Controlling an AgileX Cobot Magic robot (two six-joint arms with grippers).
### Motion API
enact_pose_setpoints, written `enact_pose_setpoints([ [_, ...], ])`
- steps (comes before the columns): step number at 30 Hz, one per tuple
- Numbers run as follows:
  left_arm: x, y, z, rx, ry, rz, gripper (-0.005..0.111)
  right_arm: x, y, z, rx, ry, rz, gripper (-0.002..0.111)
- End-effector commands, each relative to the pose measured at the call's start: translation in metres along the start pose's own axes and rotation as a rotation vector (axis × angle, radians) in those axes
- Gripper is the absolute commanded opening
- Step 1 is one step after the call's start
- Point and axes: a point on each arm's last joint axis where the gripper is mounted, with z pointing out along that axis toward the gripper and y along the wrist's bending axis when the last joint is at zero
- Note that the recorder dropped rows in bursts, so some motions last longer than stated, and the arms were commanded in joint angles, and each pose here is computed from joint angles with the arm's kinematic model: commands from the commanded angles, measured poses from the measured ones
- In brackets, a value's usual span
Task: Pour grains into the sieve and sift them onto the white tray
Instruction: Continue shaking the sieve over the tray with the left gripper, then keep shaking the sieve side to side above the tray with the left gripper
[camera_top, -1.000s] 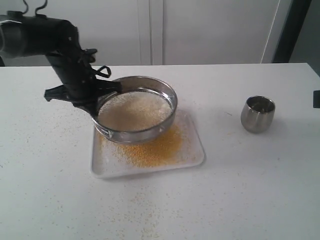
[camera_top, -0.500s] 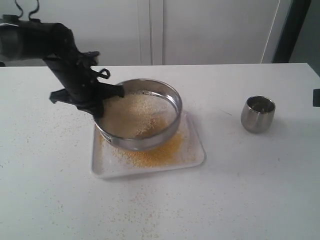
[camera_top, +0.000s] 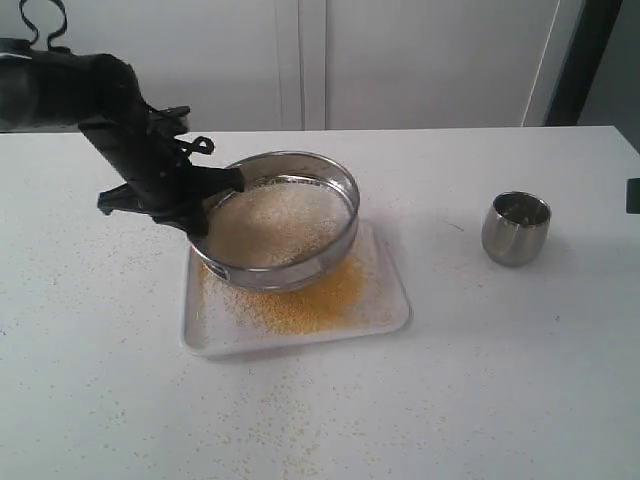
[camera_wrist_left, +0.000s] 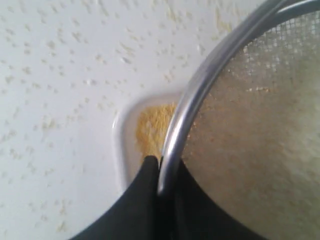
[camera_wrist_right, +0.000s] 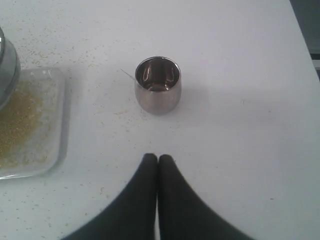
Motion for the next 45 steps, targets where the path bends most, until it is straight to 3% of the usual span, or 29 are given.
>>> enact_pose_setpoints([
  [1,0.016,-0.049,0.005,0.065,0.012,0.201,0.000,0.001,-0.001,0.000,0.003,-0.006,0.003,0.000],
  [2,0.001,-0.032,-0.014,-0.040,-0.033,0.150,0.000,0.001,-0.001,0.000,0.003,-0.006,0.003,0.000],
  [4,-0.013,0.002,-0.032,-0.119,-0.048,0.027,0.000,0.001,-0.001,0.000,0.003,-0.006,0.003,0.000],
  [6,-0.005,-0.003,-0.021,-0.051,0.015,-0.034,0.000,0.001,-0.001,0.000,0.003,-0.006,0.003,0.000],
  [8,0.007,-0.028,-0.005,0.045,0.045,0.069,0.000,0.001,-0.001,0.000,0.003,-0.006,0.003,0.000],
  [10,0.015,-0.047,-0.002,0.062,0.050,0.186,0.000,0.001,-0.001,0.000,0.003,-0.006,0.003,0.000],
  [12,0.013,-0.041,-0.012,-0.050,0.052,0.262,0.000,0.001,-0.001,0.000,0.003,-0.006,0.003,0.000],
  [15,0.002,-0.004,-0.028,-0.219,0.052,0.073,0.000,0.001,-0.001,0.000,0.003,-0.006,0.003,0.000],
  [16,0.000,0.003,-0.027,-0.207,0.047,-0.003,0.000,0.000,-0.001,0.000,0.003,-0.008,0.003,0.000],
  [17,0.002,-0.002,-0.021,-0.126,0.051,-0.049,0.000,0.001,-0.001,0.000,0.003,-0.004,0.003,0.000],
  [19,0.009,-0.031,-0.007,0.067,0.029,0.028,0.000,0.001,-0.001,0.000,0.003,-0.004,0.003,0.000],
  [20,0.017,-0.052,0.002,0.137,0.021,0.141,0.000,0.001,-0.001,0.000,0.003,-0.004,0.003,0.000],
  [22,0.023,-0.066,0.006,0.133,0.028,0.222,0.000,0.001,-0.001,0.000,0.003,-0.007,0.003,0.000],
  [23,0.022,-0.061,0.004,0.066,0.040,0.247,0.000,0.001,-0.001,0.000,0.003,-0.007,0.003,0.000],
  [26,0.004,-0.015,-0.018,-0.164,0.037,0.101,0.000,0.001,-0.001,0.000,0.003,-0.007,0.003,0.000],
  [27,-0.002,0.001,-0.023,-0.197,0.032,0.037,0.000,0.001,-0.001,0.000,0.003,-0.007,0.003,0.000],
  [29,-0.004,0.011,-0.023,-0.145,0.037,-0.069,0.000,0.001,-0.001,0.000,0.003,-0.005,0.003,0.000],
  [30,-0.002,0.006,-0.018,-0.081,0.031,-0.053,0.000,0.001,-0.001,0.000,0.003,-0.007,0.003,0.000],
  [32,0.010,-0.029,-0.002,0.085,0.027,0.105,0.000,0.001,-0.001,0.000,0.003,-0.007,0.003,0.000],
  [33,0.016,-0.041,0.003,0.113,0.033,0.169,0.000,0.001,-0.001,0.000,0.003,-0.007,0.003,0.000],
  [34,0.019,-0.050,0.004,0.101,0.030,0.219,0.000,0.001,-0.001,0.000,0.003,-0.007,0.003,0.000],
  [36,0.015,-0.041,-0.005,-0.012,0.032,0.234,0.000,0.001,-0.001,0.000,0.003,-0.007,0.003,0.000],
  [38,0.003,-0.009,-0.023,-0.194,0.016,0.126,0.000,0.001,-0.001,0.000,0.003,-0.007,0.003,0.000],
  [39,-0.001,0.003,-0.030,-0.234,0.005,0.050,0.000,0.001,-0.001,0.000,0.003,-0.007,0.003,0.000],
  [40,-0.004,0.012,-0.033,-0.229,-0.002,-0.013,0.000,0.001,-0.001,0.000,0.003,-0.007,0.003,0.000],
  [42,0.001,0.005,-0.025,-0.096,0.015,-0.056,0.000,0.001,-0.001,0.000,0.003,-0.007,0.003,0.000],
  [44,0.014,-0.029,-0.013,0.076,0.014,0.118,0.000,0.001,-0.001,0.000,0.003,-0.007,0.003,0.000],
  [45,0.019,-0.041,-0.010,0.100,0.007,0.212,0.000,0.001,-0.001,0.000,0.003,-0.005,0.003,0.000],
])
